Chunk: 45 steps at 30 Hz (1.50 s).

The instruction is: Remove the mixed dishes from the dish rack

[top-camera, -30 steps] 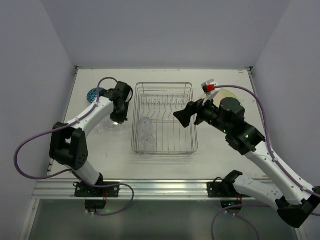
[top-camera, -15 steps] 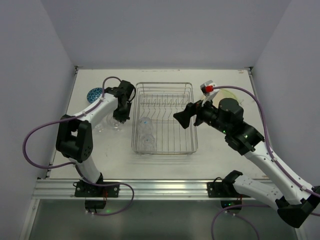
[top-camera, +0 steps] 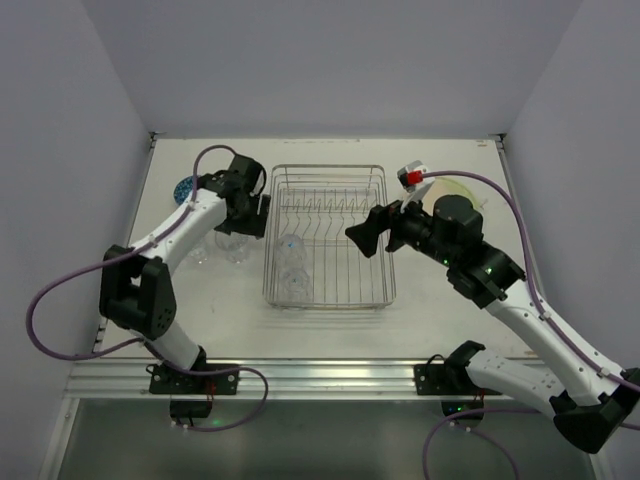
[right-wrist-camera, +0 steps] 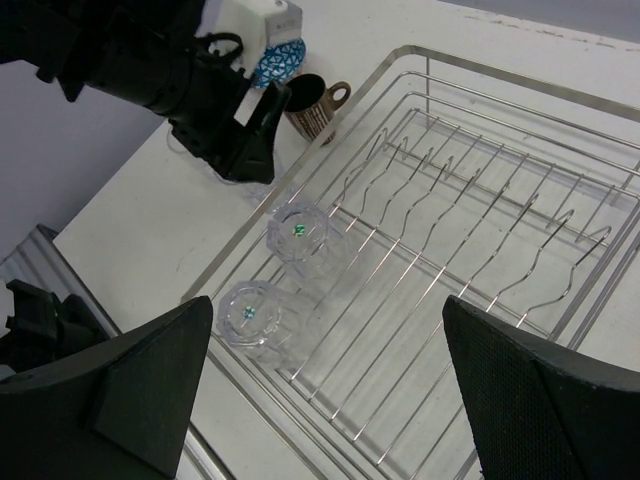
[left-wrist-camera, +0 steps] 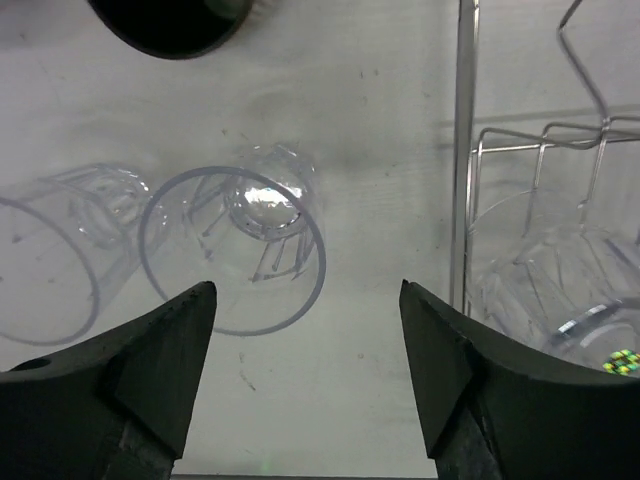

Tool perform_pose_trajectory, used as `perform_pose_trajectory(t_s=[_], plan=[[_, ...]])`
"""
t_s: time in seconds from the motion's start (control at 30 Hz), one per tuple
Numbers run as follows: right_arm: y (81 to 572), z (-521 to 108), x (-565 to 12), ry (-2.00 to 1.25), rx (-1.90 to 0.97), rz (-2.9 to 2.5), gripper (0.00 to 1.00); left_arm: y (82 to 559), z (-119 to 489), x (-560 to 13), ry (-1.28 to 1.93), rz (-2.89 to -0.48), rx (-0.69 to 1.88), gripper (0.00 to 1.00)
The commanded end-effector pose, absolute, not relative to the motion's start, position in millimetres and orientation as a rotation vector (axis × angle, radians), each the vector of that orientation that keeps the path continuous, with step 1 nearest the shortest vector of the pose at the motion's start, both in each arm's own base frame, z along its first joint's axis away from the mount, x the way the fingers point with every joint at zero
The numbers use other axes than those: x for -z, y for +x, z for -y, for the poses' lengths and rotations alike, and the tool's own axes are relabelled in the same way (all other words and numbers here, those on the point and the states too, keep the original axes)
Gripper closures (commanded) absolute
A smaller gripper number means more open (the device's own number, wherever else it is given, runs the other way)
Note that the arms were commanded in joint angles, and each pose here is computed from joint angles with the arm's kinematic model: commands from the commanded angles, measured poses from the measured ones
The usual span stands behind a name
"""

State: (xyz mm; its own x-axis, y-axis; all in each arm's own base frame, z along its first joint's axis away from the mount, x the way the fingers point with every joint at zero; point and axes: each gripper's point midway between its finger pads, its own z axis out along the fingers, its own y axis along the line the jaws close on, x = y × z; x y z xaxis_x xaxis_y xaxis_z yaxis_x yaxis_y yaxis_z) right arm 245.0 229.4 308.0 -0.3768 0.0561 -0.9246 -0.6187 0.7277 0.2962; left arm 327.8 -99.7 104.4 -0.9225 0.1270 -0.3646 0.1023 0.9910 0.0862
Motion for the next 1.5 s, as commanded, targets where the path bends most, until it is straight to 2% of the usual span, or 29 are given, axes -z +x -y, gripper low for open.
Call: perform_pose_trajectory(t_s=[0.0, 0.03, 0.07, 0.1, 0.2, 0.23, 0.33, 0.4, 0.43, 0.57, 0.83, 1.03, 1.47], plan=[[239, -236, -314, -0.449, -0.834, -1.802, 0.01, 349, 99, -177, 0.064, -2.49, -0.031, 0.2], [235, -243, -313, -0.479, -0.876, -1.798, 0.01, 347, 96, -194, 0.048, -2.435, -0.02, 0.16], [230, -249, -314, -0.505, -0.917, -1.794, 0.01, 346, 94, -204, 0.031, -2.399, -0.016, 0.06], [225, -256, -316, -0.508, -0.982, -1.795, 0.01, 348, 90, -212, -0.004, -2.35, -0.024, 0.0], [227, -273, -302, -0.484, -1.065, -1.904, 0.01, 346, 78, -263, -0.142, -2.095, 0.03, 0.0], [231, -283, -290, -0.484, -1.047, -1.991, 0.01, 329, 69, -267, -0.173, -2.029, 0.042, 0.0], [228, -303, -279, -0.499, -0.925, -2.056, 0.01, 307, 60, -286, -0.201, -1.846, 0.113, 0.0], [238, -303, -251, -0.451, -0.772, -2.187, 0.01, 297, 52, -292, -0.221, -1.804, 0.107, 0.0], [236, -312, -258, -0.455, -0.769, -2.188, 0.01, 289, 47, -300, -0.23, -1.776, 0.106, 0.0], [241, -324, -224, -0.425, -0.568, -2.312, 0.01, 273, 31, -302, -0.247, -1.787, 0.044, 0.0], [215, -370, -186, -0.672, -0.467, -2.375, 0.03, 250, 15, -278, -0.272, -1.744, 0.013, 0.0], [213, -385, -161, -0.89, -0.377, -2.351, 0.05, 254, 27, -265, -0.222, -1.796, 0.048, 0.0], [218, -390, -124, -0.991, -0.282, -2.389, 0.15, 256, 38, -258, -0.174, -1.82, 0.092, 0.0]])
